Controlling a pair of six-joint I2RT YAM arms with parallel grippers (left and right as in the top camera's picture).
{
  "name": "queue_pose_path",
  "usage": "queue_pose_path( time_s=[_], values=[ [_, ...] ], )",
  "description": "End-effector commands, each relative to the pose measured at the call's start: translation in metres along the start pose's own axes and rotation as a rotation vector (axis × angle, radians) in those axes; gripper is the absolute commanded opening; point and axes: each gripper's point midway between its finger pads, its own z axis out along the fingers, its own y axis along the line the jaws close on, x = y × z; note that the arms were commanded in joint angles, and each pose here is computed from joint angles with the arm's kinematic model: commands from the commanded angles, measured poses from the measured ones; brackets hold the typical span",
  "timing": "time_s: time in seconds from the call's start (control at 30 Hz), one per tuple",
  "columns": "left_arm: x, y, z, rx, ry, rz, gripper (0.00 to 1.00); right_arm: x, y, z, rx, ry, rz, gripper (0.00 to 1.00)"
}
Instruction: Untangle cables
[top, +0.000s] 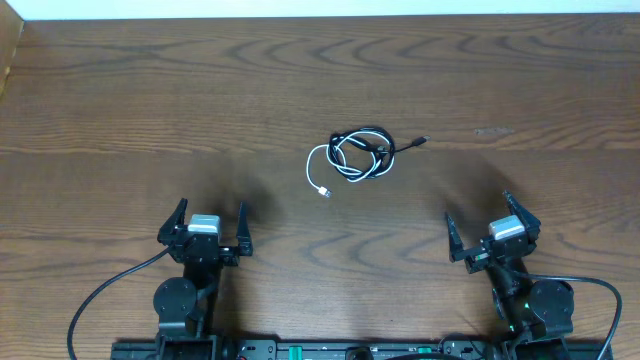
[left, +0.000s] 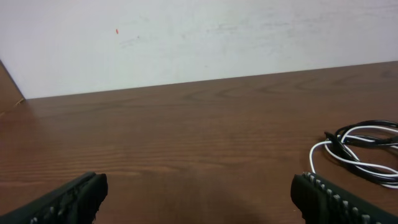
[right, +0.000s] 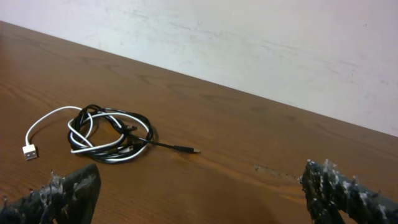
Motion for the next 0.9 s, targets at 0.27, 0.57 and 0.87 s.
queue_pose_path(
  time_s=[0.27,0.57,0.87],
  values=[
    [0.0158,-0.0008,0.0007,0.004,0.049,-0.001,0.99,0.0021,-0.0009,0.0002,0.002,0.005,0.005,0.99],
    [0.0158,0.0004,0.0007,-0.003,0.049,-0.001,0.99,0.0016,0.0011,0.0002,-0.01,0.002,0.005,0.99],
    [0.0109,-0.0009,0.0002,0.006,0.037,-0.004,0.99,-0.0016,0.003,0.0001,-0.022,-0.01,0.176,0.99]
  ],
)
